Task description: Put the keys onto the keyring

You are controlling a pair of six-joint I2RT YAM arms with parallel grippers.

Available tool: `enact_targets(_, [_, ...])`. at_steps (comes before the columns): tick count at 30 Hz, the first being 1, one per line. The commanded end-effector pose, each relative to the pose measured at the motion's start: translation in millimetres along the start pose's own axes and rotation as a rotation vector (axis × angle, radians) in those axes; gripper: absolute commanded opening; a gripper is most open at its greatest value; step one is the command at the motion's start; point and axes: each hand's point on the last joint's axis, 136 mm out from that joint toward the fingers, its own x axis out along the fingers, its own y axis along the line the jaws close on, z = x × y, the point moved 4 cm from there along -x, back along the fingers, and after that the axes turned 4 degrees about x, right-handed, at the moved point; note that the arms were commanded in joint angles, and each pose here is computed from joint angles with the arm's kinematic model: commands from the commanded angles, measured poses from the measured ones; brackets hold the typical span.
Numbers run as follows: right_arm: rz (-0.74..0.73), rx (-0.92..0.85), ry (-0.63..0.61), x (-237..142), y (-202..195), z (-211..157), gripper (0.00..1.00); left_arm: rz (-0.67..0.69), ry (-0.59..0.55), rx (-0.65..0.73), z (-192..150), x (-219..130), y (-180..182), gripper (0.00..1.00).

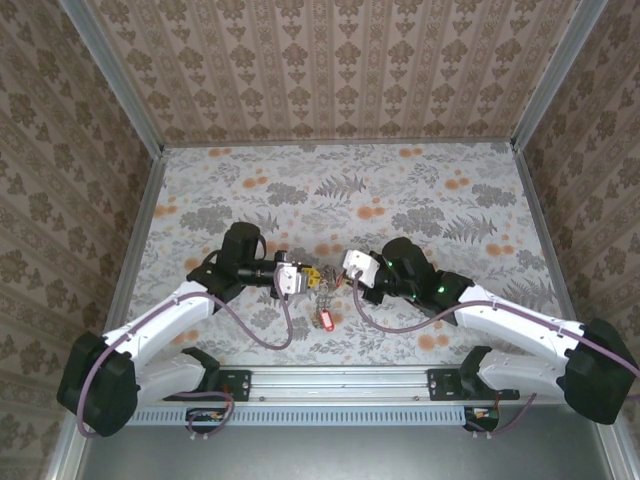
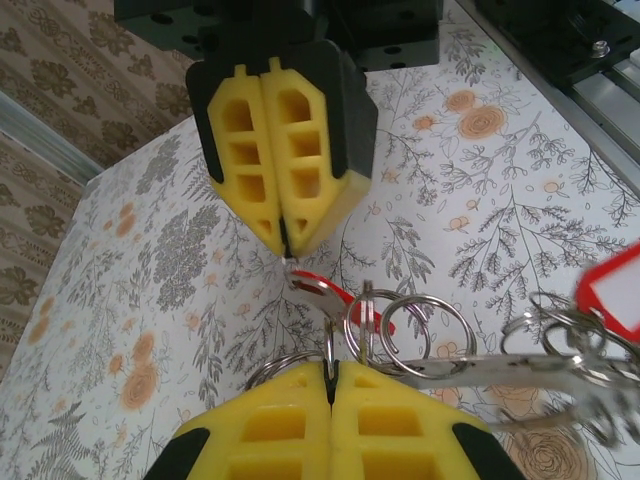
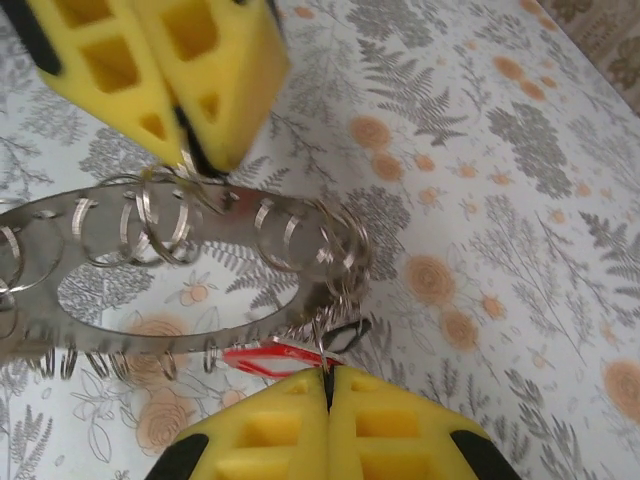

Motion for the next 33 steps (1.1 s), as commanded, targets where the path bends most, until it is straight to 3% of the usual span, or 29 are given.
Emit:
enact_targets(1, [0.044,-0.041,-0.077,0.0,9.9,23.8,0.00,0.045,-0.014,0.017,8.2,-0.1,11.8,0.00])
enact_targets(12, [0.056,-0.047,-0.104,11.6,30.1,37.9,0.00,0.038,-0.007,-0.023,2.8,5.4,11.5,0.00])
enact_targets(18, [0.087,-0.107,-0.062,2.7,41.8,15.5,0.00,0.050,-0.006,-0.043,0.7,7.1,13.3,0.00])
enact_targets(26, [-0.088,-0.014,-0.077,-23.7,4.8,3.1,0.00,0.049,-0.007,-0.039,1.3,6.8,12.9,0.00])
enact_targets(33, [-0.113,-0.012,-0.104,-9.4,-12.4,19.5,0.00,0.043,-0.017,-0.040,3.6,6.9,13.8,0.00])
